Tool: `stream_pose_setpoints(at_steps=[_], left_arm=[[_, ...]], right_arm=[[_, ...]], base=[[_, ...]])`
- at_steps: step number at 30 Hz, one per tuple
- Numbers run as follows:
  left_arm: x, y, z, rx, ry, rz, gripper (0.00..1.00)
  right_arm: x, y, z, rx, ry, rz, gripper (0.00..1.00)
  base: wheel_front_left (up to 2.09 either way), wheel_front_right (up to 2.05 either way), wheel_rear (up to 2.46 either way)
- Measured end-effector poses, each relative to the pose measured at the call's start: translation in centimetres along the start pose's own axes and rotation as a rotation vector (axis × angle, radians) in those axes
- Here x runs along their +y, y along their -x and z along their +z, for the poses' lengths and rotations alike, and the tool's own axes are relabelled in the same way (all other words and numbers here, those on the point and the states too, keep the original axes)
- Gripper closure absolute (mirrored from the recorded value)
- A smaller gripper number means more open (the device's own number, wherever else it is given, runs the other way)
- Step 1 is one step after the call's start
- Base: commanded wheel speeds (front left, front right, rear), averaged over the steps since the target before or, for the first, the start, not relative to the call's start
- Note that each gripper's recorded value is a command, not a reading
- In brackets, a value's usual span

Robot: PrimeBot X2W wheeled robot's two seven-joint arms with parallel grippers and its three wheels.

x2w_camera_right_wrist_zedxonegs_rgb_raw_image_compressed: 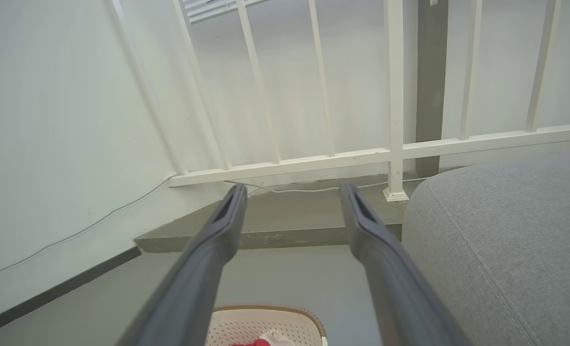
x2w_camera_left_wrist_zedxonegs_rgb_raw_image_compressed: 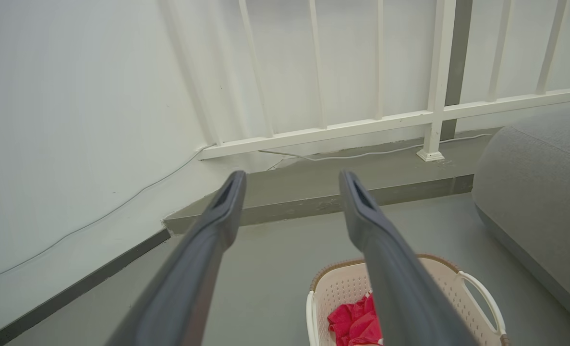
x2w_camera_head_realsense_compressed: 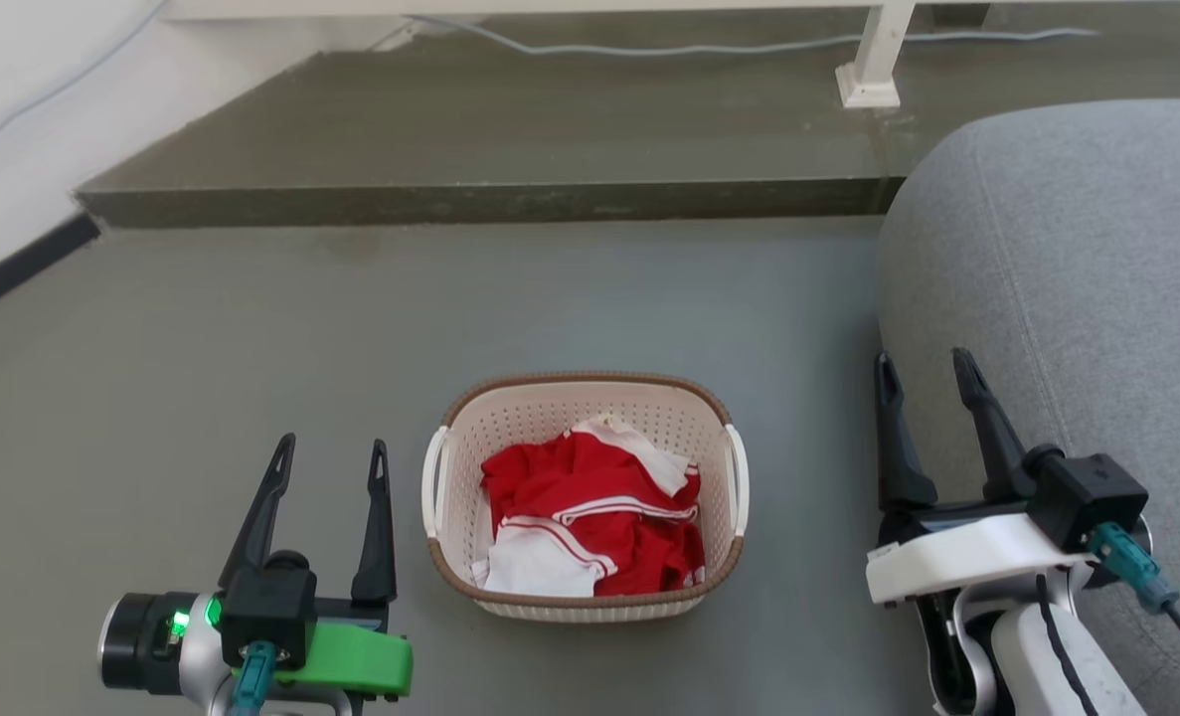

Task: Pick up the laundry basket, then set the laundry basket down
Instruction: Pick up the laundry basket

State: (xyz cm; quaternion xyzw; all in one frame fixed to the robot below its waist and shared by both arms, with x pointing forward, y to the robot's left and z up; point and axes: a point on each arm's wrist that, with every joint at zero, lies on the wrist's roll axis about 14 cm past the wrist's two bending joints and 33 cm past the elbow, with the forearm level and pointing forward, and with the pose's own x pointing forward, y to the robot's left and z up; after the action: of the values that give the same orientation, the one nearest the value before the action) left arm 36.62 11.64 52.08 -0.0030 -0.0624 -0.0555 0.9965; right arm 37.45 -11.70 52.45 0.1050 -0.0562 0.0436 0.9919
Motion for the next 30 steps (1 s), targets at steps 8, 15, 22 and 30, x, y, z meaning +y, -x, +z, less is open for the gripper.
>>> stream_pose_setpoints(at_steps=[8, 15, 22, 30], left_arm=[[-0.4, -2.4, -1.6, 0.033, 0.033, -0.027, 0.00], [-0.5, -3.4, -6.4, 0.164, 0.041, -0.056, 0.00], [-0.5, -5.0, -11.6, 0.295, 0.039, -0.085, 0.00], [-0.2, -7.8, -15.6, 0.367, 0.044, -0.098, 0.00]], right_arm=[[-1.2, -2.1, -1.6, 0.032, 0.010, -0.024, 0.00], [-2.2, -3.6, -5.6, 0.135, 0.030, -0.038, 0.00], [-2.7, -6.3, -9.8, 0.221, 0.068, -0.009, 0.00], [-3.8, -8.0, -15.0, 0.335, 0.067, -0.021, 0.00]], base=[[0.00, 0.00, 0.00], [0.00, 0.00, 0.00], [0.00, 0.00, 0.00], [0.00, 0.00, 0.00]])
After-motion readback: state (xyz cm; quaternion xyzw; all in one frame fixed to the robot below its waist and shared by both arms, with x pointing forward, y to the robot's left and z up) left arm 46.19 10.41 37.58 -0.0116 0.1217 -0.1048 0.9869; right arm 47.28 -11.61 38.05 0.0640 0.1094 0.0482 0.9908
